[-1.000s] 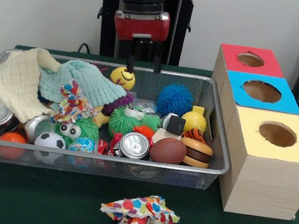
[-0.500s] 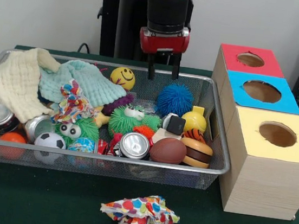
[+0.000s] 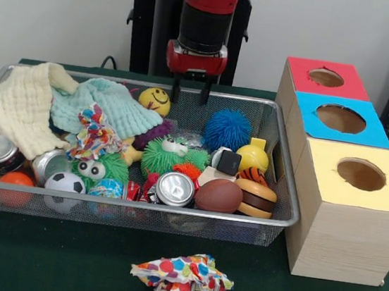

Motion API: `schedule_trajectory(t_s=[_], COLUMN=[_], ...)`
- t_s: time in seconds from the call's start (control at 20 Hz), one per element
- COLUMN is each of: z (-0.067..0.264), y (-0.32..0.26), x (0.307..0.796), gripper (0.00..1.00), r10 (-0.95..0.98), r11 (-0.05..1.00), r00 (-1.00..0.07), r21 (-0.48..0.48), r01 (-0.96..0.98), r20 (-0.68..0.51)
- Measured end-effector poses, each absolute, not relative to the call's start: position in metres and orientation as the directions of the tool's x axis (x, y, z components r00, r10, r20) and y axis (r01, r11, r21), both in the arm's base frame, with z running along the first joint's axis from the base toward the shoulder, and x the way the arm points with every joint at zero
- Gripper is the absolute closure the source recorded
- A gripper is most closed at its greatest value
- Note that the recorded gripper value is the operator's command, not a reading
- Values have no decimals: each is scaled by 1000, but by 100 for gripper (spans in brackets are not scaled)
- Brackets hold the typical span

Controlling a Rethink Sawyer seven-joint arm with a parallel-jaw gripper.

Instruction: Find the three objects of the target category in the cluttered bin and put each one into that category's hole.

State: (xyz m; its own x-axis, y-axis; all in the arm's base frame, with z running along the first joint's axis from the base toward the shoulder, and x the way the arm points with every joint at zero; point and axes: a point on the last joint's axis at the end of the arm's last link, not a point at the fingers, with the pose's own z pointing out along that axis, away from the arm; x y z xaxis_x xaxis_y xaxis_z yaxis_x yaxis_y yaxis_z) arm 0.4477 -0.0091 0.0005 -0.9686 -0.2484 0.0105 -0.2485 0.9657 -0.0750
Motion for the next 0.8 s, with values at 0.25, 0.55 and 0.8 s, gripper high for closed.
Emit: schedule_trajectory(t_s=[0.25,0.55,0.8], z=[-1,-10,-18], y=[-26,-35,-36], x=[444,445,444], gripper=[0,0,0], r10=[-238,-259,-270], r11=[964,951,949], r00=[-971,-966,-962], r21=[-118,-172,-181], r01=[-239,-255,-259], r20=[23,3,-35])
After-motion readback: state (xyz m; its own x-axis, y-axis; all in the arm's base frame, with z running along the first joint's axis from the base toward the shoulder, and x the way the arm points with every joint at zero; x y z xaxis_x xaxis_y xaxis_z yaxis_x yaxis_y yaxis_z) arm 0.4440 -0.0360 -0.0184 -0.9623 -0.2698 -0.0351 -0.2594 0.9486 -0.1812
